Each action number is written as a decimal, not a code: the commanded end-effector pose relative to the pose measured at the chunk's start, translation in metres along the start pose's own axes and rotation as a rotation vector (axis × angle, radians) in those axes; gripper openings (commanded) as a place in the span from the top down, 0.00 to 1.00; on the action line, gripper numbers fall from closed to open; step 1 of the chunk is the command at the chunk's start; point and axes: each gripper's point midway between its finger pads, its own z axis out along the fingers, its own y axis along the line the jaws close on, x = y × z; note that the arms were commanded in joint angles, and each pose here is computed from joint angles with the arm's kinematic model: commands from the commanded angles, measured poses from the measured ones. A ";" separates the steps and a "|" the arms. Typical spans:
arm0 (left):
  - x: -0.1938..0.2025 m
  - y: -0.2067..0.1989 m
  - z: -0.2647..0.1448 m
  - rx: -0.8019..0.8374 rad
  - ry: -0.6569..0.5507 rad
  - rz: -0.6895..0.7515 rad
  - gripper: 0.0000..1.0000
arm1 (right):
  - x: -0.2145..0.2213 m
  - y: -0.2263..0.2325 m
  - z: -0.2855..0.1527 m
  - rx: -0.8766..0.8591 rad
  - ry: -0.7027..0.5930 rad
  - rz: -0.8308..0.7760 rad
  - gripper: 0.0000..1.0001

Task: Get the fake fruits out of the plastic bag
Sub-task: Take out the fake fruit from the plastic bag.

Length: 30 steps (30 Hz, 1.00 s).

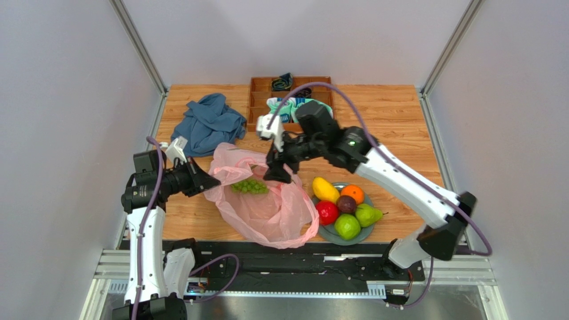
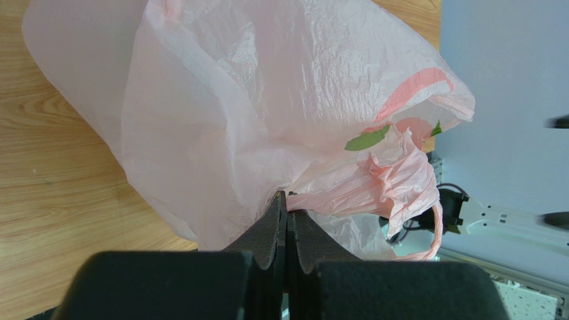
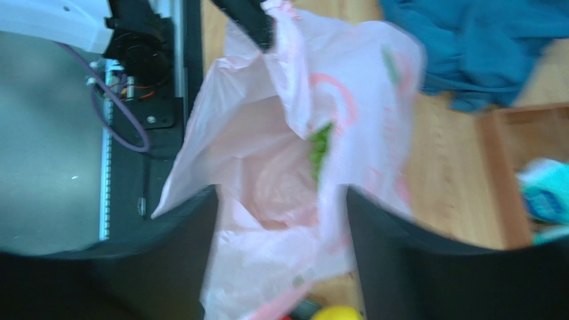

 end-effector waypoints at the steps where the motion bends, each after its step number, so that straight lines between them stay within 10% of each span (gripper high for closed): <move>1: -0.012 -0.016 -0.008 0.041 -0.035 0.024 1.00 | 0.022 0.026 0.068 -0.157 0.079 0.081 0.45; 5: -0.022 -0.018 -0.009 0.035 -0.065 0.037 1.00 | 0.054 0.013 0.102 -0.117 0.171 0.087 0.55; 13: -0.015 -0.018 -0.004 0.074 -0.057 -0.020 1.00 | 0.113 -0.038 0.172 0.247 0.288 0.185 0.23; 30: 0.001 -0.008 -0.001 0.078 -0.037 -0.055 1.00 | 0.174 -0.080 0.253 0.418 0.380 0.052 0.12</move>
